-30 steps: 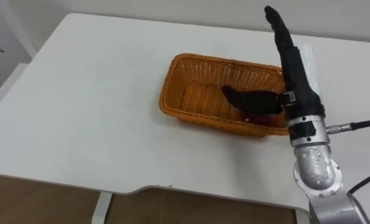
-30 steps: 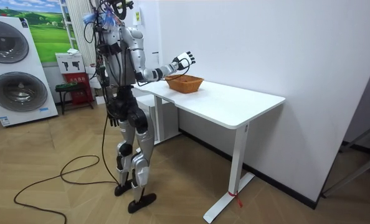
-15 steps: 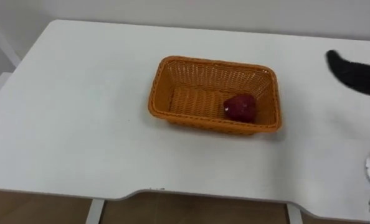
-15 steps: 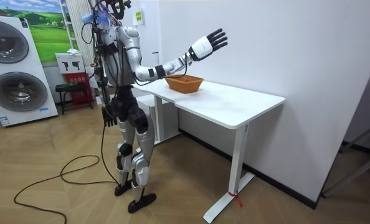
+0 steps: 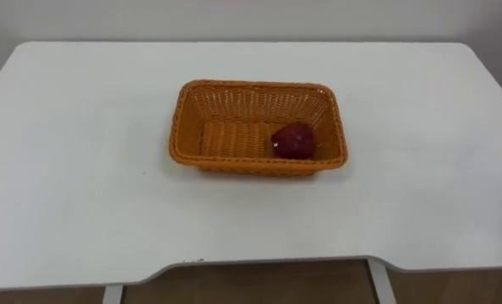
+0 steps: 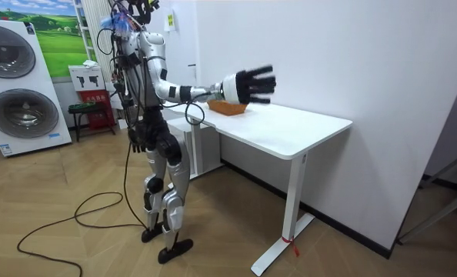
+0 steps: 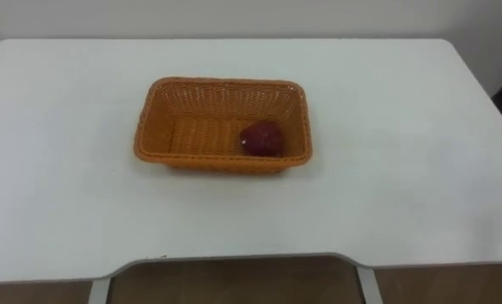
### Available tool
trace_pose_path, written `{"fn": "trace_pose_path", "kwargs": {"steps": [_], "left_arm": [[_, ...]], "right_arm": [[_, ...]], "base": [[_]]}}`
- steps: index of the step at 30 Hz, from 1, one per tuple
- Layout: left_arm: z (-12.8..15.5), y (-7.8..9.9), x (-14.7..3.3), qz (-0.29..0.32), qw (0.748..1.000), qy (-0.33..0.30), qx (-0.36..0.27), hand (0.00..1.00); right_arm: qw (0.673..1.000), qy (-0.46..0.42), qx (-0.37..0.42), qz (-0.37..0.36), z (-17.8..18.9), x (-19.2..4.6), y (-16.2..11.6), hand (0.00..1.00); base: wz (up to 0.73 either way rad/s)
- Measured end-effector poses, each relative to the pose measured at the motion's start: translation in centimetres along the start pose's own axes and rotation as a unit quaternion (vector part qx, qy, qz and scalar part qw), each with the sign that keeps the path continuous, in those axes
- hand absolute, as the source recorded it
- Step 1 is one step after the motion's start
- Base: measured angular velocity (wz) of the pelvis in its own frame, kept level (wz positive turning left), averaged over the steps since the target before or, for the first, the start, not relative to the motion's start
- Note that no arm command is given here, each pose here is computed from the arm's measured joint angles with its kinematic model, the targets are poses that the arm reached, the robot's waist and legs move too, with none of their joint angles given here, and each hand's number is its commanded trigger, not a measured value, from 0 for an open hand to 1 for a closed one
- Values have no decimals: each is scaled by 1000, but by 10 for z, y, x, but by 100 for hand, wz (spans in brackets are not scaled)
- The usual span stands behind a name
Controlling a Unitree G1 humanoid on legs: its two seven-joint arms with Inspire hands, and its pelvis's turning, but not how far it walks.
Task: Pick and place apple
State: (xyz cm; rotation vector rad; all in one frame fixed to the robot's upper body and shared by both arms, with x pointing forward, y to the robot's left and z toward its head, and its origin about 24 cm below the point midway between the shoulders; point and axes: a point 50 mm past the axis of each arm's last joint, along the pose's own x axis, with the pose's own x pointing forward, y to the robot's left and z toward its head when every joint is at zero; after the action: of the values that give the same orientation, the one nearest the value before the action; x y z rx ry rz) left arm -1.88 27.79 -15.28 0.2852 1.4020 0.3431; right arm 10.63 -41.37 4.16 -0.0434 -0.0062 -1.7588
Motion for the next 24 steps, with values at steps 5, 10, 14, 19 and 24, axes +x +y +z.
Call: {"fn": "trace_pose_path", "kwargs": {"steps": [5,10,14,19,24], "left_arm": [[-1,2,0,8,1000,8,-15,0],[-3,-2,0,-3,1000,21,-17,0],[-7,-7,-1,-17,999,38,-16,0],[-15,-14,-2,-28,998,61,-17,0],[-9,-20,-1,-37,997,66,0,0]], "right_arm": [[961,225,-157,-23,-106,-14,-56,0],[870,402,-285,15,-171,-67,-116,0],[826,431,-354,84,-184,-83,-133,0],[764,428,-443,191,-191,-95,-143,0],[703,411,-509,279,-198,-113,-141,0]], "base": [[4],[-1],[0],[-3],[-1]]}}
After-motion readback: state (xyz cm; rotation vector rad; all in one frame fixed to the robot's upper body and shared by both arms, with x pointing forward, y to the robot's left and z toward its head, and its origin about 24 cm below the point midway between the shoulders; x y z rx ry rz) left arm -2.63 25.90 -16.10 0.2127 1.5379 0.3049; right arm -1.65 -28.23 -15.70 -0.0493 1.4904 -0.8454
